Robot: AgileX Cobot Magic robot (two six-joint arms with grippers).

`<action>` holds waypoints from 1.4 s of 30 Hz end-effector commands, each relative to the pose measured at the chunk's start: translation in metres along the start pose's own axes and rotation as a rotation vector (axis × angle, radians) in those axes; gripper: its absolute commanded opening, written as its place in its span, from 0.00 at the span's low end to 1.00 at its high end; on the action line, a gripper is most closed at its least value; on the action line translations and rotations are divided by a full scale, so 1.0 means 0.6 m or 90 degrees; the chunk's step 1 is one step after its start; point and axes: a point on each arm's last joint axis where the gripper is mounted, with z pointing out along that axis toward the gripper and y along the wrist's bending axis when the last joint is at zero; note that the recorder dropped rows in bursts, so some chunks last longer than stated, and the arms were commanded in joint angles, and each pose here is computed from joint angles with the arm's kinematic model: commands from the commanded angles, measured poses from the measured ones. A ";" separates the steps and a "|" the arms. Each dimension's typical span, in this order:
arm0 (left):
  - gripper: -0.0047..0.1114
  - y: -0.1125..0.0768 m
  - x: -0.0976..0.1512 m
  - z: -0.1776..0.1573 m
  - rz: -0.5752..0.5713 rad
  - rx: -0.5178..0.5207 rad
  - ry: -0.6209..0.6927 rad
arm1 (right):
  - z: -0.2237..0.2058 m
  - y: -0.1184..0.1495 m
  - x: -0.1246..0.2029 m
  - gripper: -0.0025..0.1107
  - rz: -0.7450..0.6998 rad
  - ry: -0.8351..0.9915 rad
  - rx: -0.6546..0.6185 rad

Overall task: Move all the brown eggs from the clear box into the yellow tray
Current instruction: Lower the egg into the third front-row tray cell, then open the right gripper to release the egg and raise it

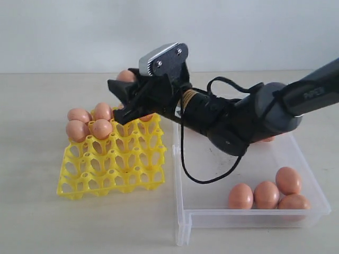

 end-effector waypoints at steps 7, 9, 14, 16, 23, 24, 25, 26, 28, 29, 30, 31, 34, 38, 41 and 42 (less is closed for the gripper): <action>0.07 0.001 0.000 0.000 -0.003 -0.003 -0.009 | 0.052 -0.003 0.064 0.02 0.041 0.041 -0.095; 0.07 0.001 0.000 0.000 -0.003 -0.003 -0.009 | 0.052 -0.005 0.066 0.02 0.046 0.051 -0.083; 0.07 0.001 0.000 0.000 -0.003 -0.003 -0.009 | 0.052 -0.014 0.074 0.02 0.032 0.082 -0.048; 0.07 0.001 0.000 0.000 -0.003 -0.003 -0.009 | 0.052 -0.014 0.076 0.02 0.026 0.092 -0.045; 0.07 0.001 0.000 0.000 -0.003 -0.003 -0.009 | 0.054 -0.023 0.099 0.02 0.075 0.107 -0.011; 0.07 0.001 0.000 0.000 -0.003 -0.003 -0.009 | 0.054 -0.027 0.114 0.02 0.088 0.113 0.008; 0.07 0.001 0.000 0.000 -0.003 -0.003 -0.009 | 0.055 -0.028 0.119 0.02 0.086 0.115 0.010; 0.07 0.001 0.000 0.000 -0.003 -0.003 -0.009 | 0.060 -0.029 0.127 0.02 0.081 0.118 0.007; 0.07 0.001 0.000 0.000 -0.003 -0.003 -0.009 | 0.067 -0.031 0.132 0.02 0.077 0.116 0.003; 0.07 0.001 0.000 0.000 -0.003 -0.003 -0.009 | 0.071 -0.032 0.130 0.02 0.084 0.114 0.004; 0.07 0.001 0.000 0.000 -0.003 -0.003 -0.009 | 0.073 -0.032 0.129 0.02 0.084 0.113 0.003; 0.07 0.001 0.000 0.000 -0.003 -0.003 -0.009 | 0.074 -0.033 0.128 0.02 0.083 0.111 0.003; 0.07 0.001 0.000 0.000 -0.003 -0.003 -0.009 | 0.074 -0.031 0.129 0.02 0.083 0.112 0.002; 0.07 0.001 0.000 0.000 -0.003 -0.003 -0.009 | 0.074 -0.027 0.130 0.10 0.067 0.119 -0.016; 0.07 0.001 0.000 0.000 -0.003 -0.003 -0.009 | 0.073 -0.027 0.131 0.31 0.070 0.123 -0.015; 0.07 0.001 0.000 0.000 -0.003 -0.003 -0.009 | 0.073 -0.028 0.131 0.37 0.074 0.122 -0.014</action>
